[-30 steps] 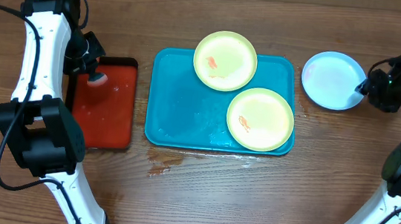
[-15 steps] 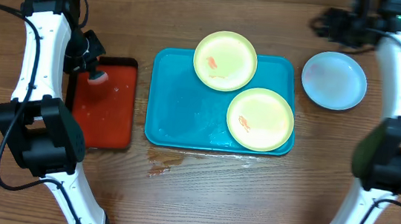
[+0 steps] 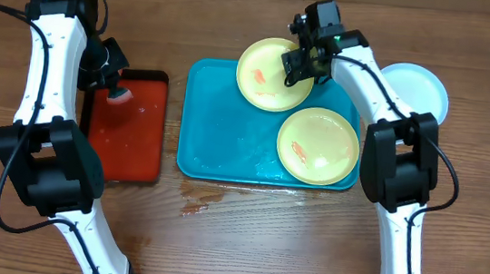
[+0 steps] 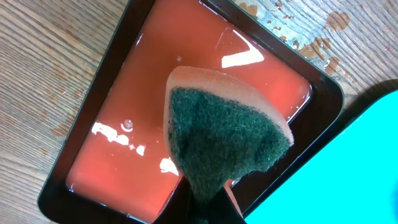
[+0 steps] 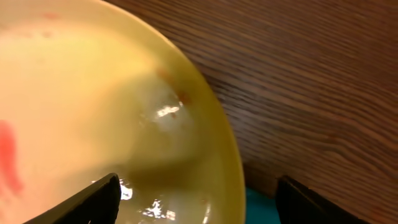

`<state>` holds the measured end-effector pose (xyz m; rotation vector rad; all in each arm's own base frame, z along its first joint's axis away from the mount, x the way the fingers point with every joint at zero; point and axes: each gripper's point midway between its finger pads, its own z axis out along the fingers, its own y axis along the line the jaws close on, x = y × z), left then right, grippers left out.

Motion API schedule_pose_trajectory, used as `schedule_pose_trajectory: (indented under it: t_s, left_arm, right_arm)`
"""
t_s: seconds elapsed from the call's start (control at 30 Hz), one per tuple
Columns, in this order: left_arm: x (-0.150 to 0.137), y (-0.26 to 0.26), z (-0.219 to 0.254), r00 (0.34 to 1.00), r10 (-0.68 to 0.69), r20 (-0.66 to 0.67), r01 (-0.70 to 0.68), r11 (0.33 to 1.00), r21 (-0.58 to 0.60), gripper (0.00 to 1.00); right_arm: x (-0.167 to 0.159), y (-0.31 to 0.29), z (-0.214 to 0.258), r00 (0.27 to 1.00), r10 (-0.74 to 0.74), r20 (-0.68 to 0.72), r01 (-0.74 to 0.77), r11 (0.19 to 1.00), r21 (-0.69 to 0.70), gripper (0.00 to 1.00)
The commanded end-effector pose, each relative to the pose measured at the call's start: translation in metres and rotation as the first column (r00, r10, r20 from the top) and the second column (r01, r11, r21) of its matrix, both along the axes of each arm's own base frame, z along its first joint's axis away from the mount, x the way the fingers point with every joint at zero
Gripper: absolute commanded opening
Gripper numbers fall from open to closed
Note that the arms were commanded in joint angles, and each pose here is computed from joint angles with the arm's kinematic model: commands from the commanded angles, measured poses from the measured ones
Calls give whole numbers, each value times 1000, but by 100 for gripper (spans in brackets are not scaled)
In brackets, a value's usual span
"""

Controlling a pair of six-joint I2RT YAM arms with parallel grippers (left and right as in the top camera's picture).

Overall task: Clean dirty plates on tray and stack at the side
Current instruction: 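Release the plate and move the right gripper to the upper yellow plate, then grasp the yellow plate rim with the right gripper and bring the sponge over it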

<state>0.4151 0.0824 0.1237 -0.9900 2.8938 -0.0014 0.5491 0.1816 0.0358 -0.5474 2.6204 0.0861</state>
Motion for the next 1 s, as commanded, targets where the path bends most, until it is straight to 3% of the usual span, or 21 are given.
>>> schedule_pose_trajectory:
  t_s: [0.0, 0.13, 0.2, 0.23, 0.33, 0.43, 0.6, 0.97]
  left_arm:
    - [3, -3, 4, 1000, -25, 16, 25, 1000, -7, 4]
    - [3, -3, 4, 1000, -25, 16, 25, 1000, -7, 4]
    - [3, -3, 4, 1000, -25, 16, 25, 1000, -6, 4]
    - [3, -3, 4, 1000, -25, 16, 25, 1000, -6, 4]
    - [3, -3, 4, 1000, -25, 16, 25, 1000, -7, 4]
    - [3, -3, 4, 1000, -25, 15, 25, 1000, -7, 4]
    - [3, -3, 4, 1000, -25, 15, 25, 1000, -7, 4]
    - [7, -23, 5, 996, -87, 25, 88, 996, -35, 4]
  right_arm:
    - [11, -10, 14, 998, -10, 61, 13, 999, -44, 80]
    - [7, -3, 13, 999, 16, 34, -16, 1000, 16, 73]
    - [4, 2, 13, 999, 32, 19, -33, 998, 46, 57]
    - [2, 3, 12, 999, 36, 12, -36, 998, 53, 44]
    - [-1, 4, 9, 999, 37, -5, -37, 998, 55, 40]
    - [-3, 3, 8, 999, 37, -14, -36, 998, 52, 24]
    - [-9, 2, 6, 999, 11, -48, -8, 998, 58, 6]
    - [-64, 48, 26, 963, 83, -255, -35, 982, 187, 4]
